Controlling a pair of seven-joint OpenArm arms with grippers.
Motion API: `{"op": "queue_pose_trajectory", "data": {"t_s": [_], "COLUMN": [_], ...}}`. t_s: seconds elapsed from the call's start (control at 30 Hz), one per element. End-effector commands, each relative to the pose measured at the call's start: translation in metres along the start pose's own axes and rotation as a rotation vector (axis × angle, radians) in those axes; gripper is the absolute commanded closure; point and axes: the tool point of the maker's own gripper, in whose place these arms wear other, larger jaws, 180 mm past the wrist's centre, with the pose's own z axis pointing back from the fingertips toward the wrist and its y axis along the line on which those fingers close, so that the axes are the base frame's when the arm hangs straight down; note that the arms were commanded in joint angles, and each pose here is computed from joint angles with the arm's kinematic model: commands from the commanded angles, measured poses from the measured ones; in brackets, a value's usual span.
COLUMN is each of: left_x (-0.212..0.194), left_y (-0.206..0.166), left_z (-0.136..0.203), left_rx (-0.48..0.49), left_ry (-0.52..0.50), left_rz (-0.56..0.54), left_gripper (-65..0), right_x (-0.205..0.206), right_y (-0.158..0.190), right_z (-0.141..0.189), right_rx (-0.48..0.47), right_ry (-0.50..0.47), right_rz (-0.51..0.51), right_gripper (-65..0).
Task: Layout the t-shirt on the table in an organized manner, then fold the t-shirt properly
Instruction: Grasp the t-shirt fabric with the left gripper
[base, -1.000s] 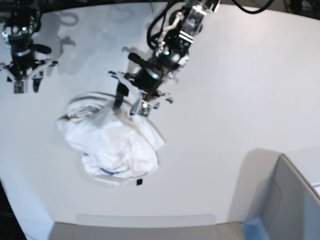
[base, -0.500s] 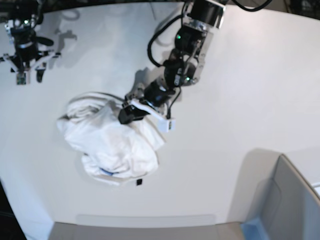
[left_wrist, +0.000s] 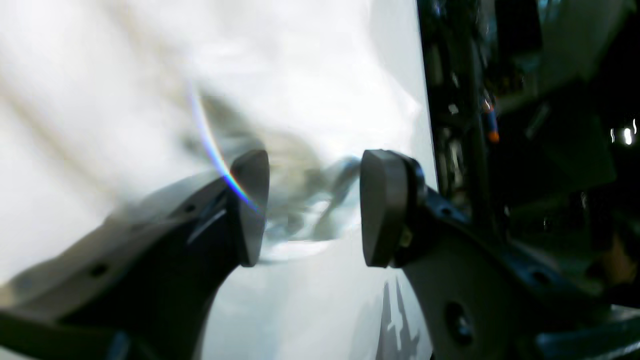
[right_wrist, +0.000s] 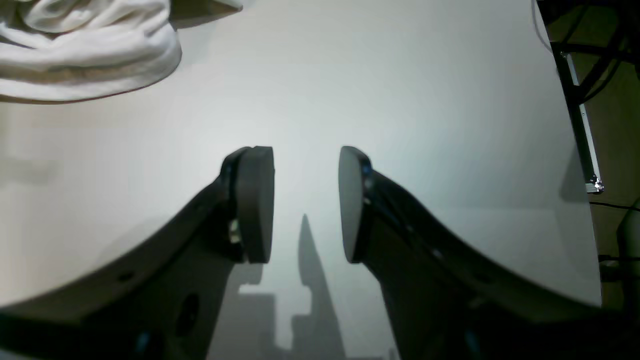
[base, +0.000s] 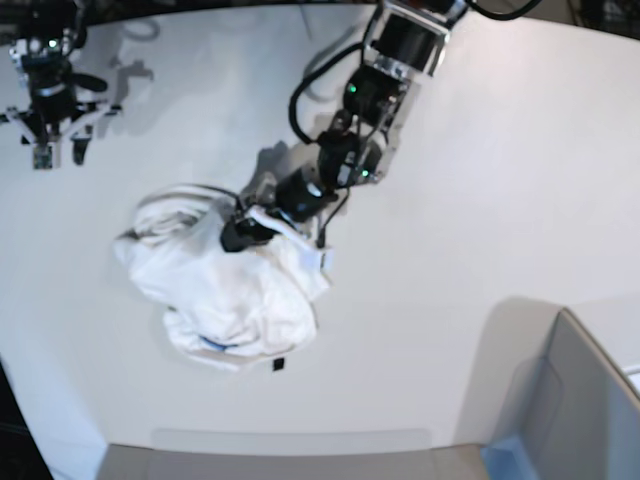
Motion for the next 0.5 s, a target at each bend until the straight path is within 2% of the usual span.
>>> {"op": "queue_pose_trajectory", "data": {"t_s": [0.0,0.27,0.37,0.47], "left_x": [0.010,0.021,0.032,0.032], "left_y": [-0.021,-0.028,-0.036,-0.031], "left_z": [-0.007,-0.014,-0.018,-0.024], "left_rx": [-0.056,-0.063,-0.076,-0.061], "left_ry": [-0.020,-0.024,-0.035,-0.020], "left_rz": [-0.021,-0.049,-0.073,-0.070], "left_gripper": [-30.0,-28.1,-17.2,-2.3], "right_x": [0.012,0.011,0.010,0.010], "right_y": [-0.004,-0.004,-0.003,-0.003], "right_z": [0.003,0.003,0.003,0.003], "right_rx": [-0.013,-0.013,-0.012,-0.012], "right_ry": [-0.044,-0.040,-0.039,-0.039], "right_rz": [0.009,0.007,0.001,0.001], "right_gripper": [-20.7,-20.7,-20.7,-20.7]}}
